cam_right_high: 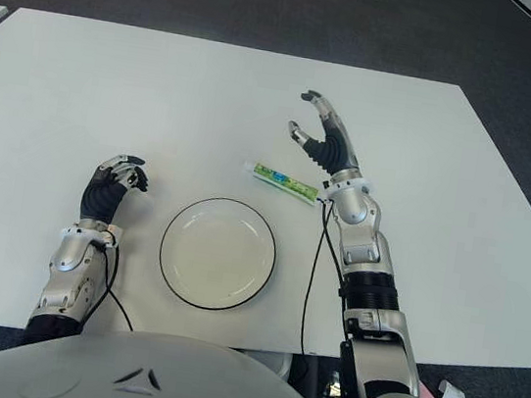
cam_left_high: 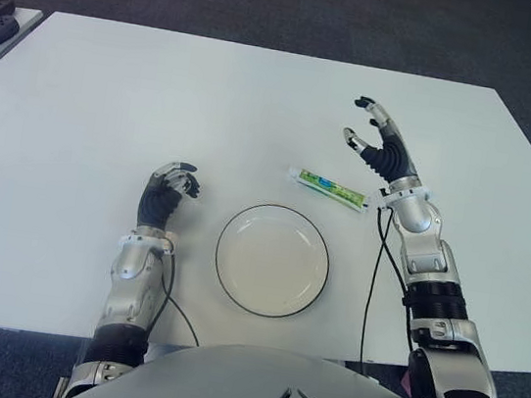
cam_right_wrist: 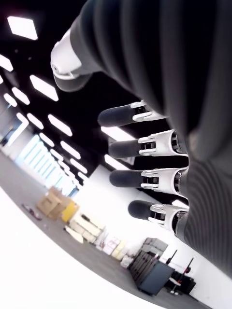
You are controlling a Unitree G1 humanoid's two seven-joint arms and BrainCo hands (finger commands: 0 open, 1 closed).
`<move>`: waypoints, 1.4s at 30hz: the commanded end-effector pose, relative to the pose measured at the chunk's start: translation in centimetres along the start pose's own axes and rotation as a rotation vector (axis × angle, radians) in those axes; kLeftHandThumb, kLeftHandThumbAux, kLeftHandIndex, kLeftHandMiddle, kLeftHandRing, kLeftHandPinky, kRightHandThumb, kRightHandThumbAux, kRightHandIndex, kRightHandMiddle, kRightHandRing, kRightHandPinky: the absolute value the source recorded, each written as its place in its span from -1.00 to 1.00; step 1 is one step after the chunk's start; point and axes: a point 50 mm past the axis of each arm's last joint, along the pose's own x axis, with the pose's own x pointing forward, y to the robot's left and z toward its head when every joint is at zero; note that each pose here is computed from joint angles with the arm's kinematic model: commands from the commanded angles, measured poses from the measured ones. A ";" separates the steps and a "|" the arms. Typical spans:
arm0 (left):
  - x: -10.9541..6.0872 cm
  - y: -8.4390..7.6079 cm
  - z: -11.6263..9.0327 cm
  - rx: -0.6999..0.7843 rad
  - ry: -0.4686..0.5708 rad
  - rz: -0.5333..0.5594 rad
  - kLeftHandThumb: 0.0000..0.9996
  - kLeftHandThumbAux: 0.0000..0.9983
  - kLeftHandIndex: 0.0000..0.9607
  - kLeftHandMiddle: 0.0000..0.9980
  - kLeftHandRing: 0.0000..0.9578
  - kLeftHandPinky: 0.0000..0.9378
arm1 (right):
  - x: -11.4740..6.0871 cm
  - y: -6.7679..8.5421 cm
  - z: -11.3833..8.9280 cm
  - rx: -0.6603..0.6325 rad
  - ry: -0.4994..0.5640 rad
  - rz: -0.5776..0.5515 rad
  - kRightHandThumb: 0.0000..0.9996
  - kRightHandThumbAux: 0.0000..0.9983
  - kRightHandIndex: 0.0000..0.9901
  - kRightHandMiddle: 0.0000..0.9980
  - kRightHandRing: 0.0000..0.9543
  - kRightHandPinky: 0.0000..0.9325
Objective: Put the toothpaste on the table into the plate.
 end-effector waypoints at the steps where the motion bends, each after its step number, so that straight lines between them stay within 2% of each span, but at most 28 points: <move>1: -0.1 -0.2 -0.1 0.013 0.007 0.008 0.40 0.44 -0.10 0.22 0.24 0.21 | 1.5 1.3 -0.5 -0.123 0.051 0.132 -0.14 -0.50 -1.00 -1.00 -1.00 -1.00; 6: -0.1 -0.2 -0.1 0.014 0.009 0.015 0.40 0.44 -0.10 0.22 0.24 0.21 | 2.0 1.8 -0.7 -0.245 0.066 0.194 -0.16 -0.64 -1.00 -1.00 -1.00 -1.00; 14: -0.3 -0.2 -0.1 0.014 0.011 0.018 0.40 0.44 -0.10 0.22 0.23 0.21 | 2.1 2.7 -1.1 -0.391 0.100 0.286 -0.05 -0.74 -1.00 -1.00 -1.00 -1.00; 22: -0.2 -0.2 -0.1 0.001 0.013 0.016 0.40 0.45 -0.10 0.22 0.24 0.22 | 2.3 3.7 -1.7 -0.466 0.143 0.374 0.03 -0.75 -1.00 -1.00 -1.00 -1.00; 28: -0.2 -0.4 -0.1 0.003 0.000 0.017 0.40 0.45 -0.10 0.22 0.24 0.23 | 3.1 4.4 -2.3 -0.530 0.181 0.441 0.09 -0.73 -1.00 -1.00 -1.00 -1.00; 42: -0.3 -0.5 0.0 -0.003 -0.003 0.020 0.39 0.44 -0.10 0.23 0.25 0.23 | 3.4 4.5 -3.0 -0.645 0.219 0.561 0.19 -0.71 -1.00 -1.00 -1.00 -1.00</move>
